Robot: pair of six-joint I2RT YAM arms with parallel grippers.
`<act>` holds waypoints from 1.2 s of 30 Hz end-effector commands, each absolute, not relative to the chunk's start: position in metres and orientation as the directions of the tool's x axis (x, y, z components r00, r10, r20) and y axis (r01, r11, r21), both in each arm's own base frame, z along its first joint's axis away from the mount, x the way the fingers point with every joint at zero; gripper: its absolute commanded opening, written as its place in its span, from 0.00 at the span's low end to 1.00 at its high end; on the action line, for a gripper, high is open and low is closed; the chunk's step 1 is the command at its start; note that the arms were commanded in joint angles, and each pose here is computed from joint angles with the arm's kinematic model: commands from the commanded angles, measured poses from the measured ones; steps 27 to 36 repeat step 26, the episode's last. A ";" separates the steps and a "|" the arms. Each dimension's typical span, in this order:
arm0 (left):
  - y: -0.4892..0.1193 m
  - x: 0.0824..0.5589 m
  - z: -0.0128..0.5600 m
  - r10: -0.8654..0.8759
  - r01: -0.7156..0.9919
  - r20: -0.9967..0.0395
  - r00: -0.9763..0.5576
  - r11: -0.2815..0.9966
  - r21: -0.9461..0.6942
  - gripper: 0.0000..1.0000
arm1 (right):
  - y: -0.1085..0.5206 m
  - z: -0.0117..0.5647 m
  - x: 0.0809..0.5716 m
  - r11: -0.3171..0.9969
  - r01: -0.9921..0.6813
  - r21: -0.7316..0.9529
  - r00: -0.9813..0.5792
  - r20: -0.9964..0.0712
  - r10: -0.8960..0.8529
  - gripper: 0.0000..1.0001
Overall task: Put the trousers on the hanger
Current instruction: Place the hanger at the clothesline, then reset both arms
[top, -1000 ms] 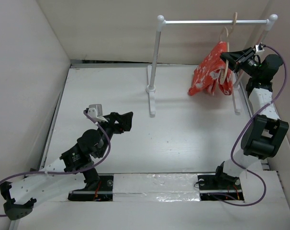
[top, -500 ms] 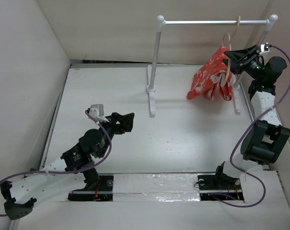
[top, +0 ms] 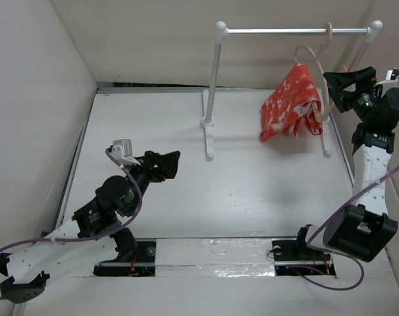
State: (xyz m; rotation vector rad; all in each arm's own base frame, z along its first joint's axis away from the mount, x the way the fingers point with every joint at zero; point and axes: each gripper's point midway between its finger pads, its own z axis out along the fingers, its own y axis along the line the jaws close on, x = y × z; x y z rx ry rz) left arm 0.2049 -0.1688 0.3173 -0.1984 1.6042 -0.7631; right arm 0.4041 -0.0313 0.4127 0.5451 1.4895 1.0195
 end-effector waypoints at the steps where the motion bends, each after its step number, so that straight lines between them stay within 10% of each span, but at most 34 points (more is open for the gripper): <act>1: -0.158 0.198 0.349 -0.591 0.320 -0.787 -0.177 0.722 -0.614 0.84 | -0.047 0.408 0.386 0.612 -0.101 0.784 -0.098 -0.620 0.778 1.00; 12: -0.139 0.179 0.375 -0.660 0.366 -0.729 -0.180 0.643 -0.672 0.87 | -0.040 0.447 0.320 0.743 -0.028 0.669 0.115 -0.736 0.667 1.00; 24: -0.107 0.159 0.384 -0.720 0.414 -0.680 -0.138 0.582 -0.700 0.88 | 0.055 0.435 0.210 0.802 -0.359 0.478 0.097 -0.835 0.541 1.00; 36: -0.109 0.160 0.381 -0.715 0.403 -0.684 -0.145 0.588 -0.701 0.89 | 0.056 0.434 0.206 0.812 -0.358 0.461 0.100 -0.846 0.524 1.00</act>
